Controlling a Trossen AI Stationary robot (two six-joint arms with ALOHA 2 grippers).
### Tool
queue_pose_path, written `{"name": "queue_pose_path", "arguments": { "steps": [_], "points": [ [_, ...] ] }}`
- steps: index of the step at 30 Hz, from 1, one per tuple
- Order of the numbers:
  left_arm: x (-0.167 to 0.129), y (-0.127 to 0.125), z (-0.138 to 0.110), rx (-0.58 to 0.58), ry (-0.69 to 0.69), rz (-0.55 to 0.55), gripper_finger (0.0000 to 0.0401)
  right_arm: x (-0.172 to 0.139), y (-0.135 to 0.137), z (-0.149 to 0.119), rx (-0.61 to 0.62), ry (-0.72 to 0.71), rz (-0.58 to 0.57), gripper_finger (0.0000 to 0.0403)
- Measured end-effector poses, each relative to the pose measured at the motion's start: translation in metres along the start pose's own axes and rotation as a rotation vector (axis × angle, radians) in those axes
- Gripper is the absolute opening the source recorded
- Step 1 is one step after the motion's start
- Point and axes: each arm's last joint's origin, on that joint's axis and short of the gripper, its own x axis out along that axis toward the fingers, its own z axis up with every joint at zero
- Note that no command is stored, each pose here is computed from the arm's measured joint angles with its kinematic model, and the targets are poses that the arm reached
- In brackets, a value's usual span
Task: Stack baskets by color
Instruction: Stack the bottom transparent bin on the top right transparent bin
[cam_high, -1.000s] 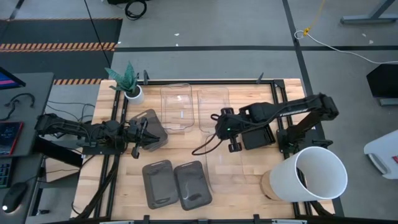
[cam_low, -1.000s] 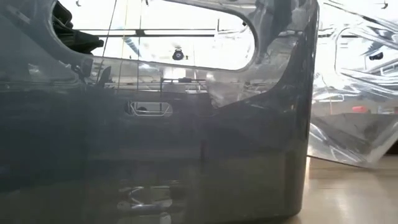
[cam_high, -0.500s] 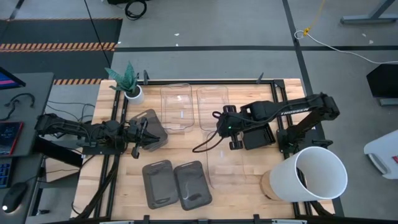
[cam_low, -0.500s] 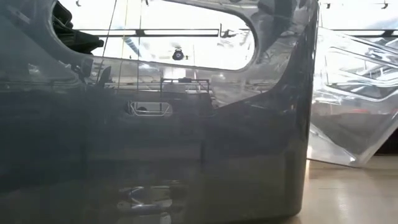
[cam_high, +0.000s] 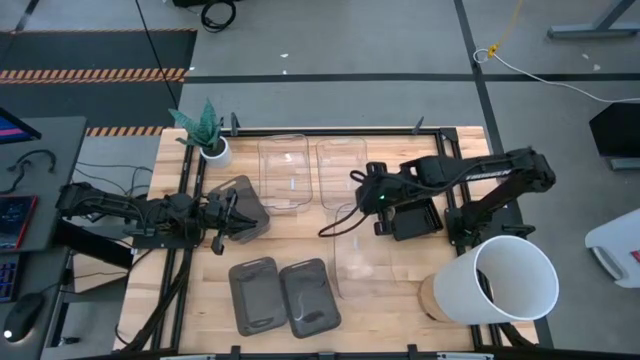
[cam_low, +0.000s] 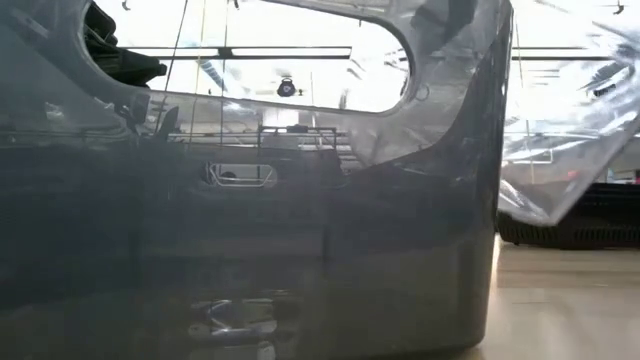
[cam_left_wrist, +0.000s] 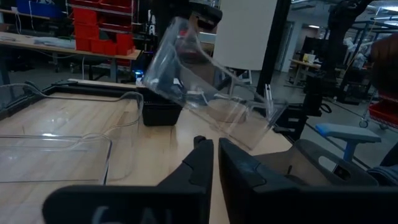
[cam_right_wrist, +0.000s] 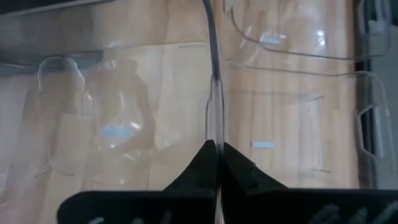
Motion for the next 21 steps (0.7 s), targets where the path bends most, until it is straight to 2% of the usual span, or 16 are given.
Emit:
{"name": "queue_pose_path", "arguments": {
  "steps": [6,14,21],
  "points": [
    [0.000,0.000,0.000,0.000,0.000,0.000,0.0035,-0.023,-0.009,-0.004,0.022,-0.087,-0.044,0.0002],
    [0.000,0.000,0.000,0.000,0.000,0.000,0.0029,-0.054,-0.037,-0.009,0.048,-0.224,-0.106,0.0002],
    [0.000,0.000,0.000,0.000,0.000,0.000,0.0036,-0.090,-0.069,0.008,0.062,-0.296,-0.203,0.0002]
  ]
}}
